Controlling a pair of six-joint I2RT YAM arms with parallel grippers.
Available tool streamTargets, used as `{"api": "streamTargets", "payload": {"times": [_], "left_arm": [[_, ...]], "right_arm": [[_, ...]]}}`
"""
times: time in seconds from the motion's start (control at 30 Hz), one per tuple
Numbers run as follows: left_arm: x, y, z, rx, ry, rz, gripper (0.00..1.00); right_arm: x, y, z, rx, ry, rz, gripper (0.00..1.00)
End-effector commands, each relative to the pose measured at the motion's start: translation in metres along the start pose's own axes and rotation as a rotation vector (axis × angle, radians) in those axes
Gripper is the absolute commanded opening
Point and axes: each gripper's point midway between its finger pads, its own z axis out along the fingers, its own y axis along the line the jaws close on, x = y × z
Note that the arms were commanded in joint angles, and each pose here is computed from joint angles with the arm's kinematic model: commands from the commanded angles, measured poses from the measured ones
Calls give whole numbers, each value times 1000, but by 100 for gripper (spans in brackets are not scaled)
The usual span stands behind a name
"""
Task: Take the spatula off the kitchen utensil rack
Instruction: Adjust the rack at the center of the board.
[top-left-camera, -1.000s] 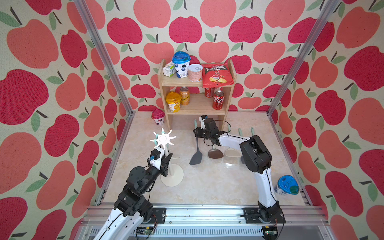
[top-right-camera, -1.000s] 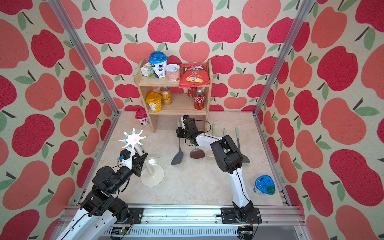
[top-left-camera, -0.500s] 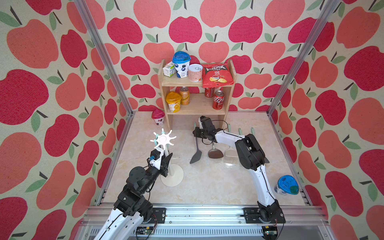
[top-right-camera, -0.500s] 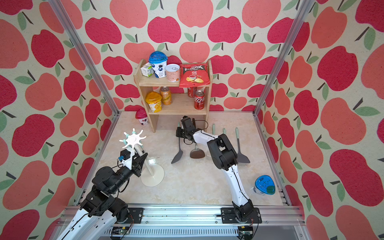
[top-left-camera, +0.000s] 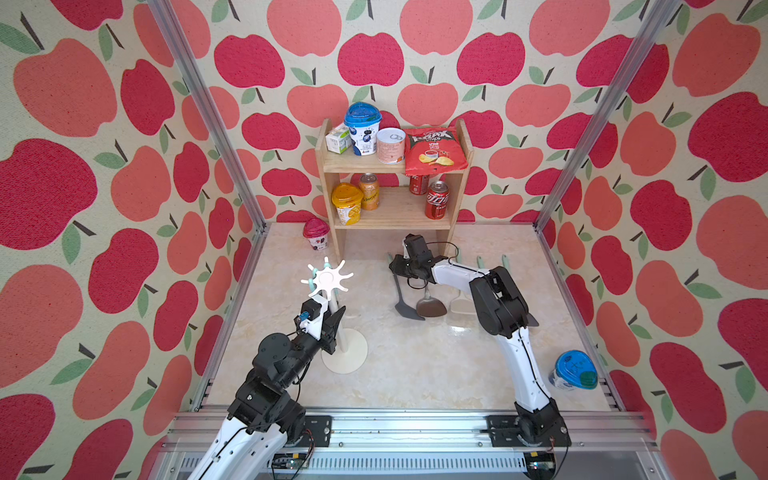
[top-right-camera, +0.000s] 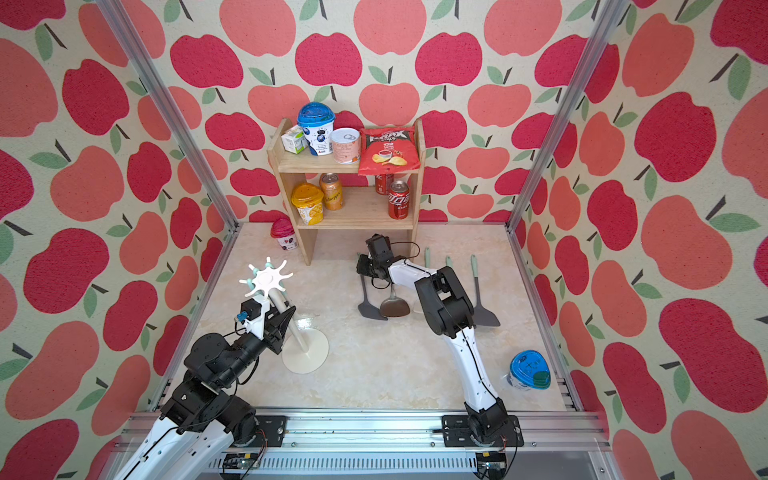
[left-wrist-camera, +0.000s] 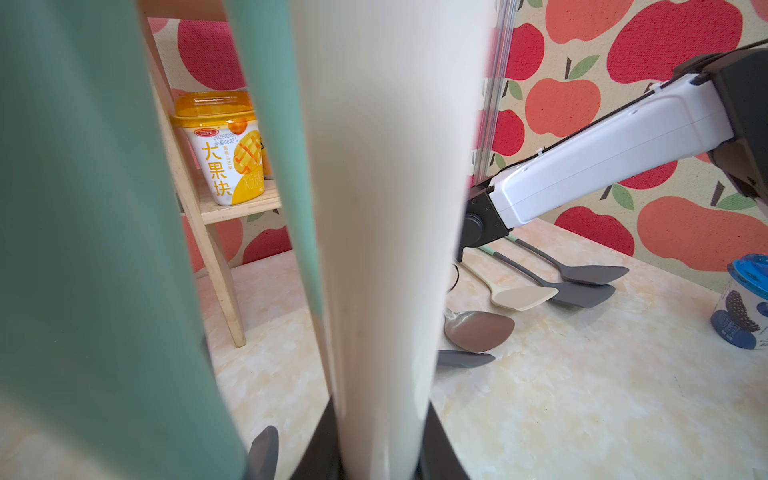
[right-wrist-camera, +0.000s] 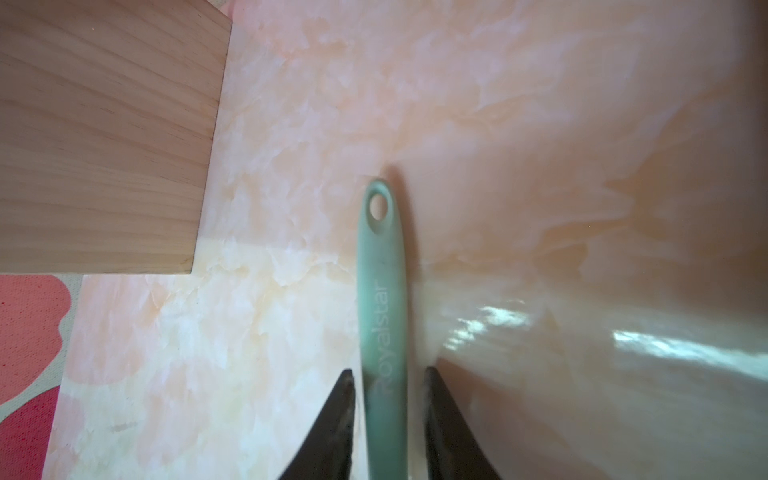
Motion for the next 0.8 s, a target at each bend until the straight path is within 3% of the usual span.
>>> {"api": "streamTargets", "payload": {"times": [0.0,0.33,0.53,0.77], "left_arm": [[-27,-7,-6,38,-105,3,0],[-26,-22,-9,124,-163,36,0],[-29,-22,-11,131,-212,84,0],[-26,-15,-5,116,-186,125,0]], "right_arm": [[14,-19,6,58,42,5,31],[9,17,-38,-15,-48,-136,35],[6,47,-77,-75,-88,-268,40],[17,79,-136,-195,-134,-379,41]]}}
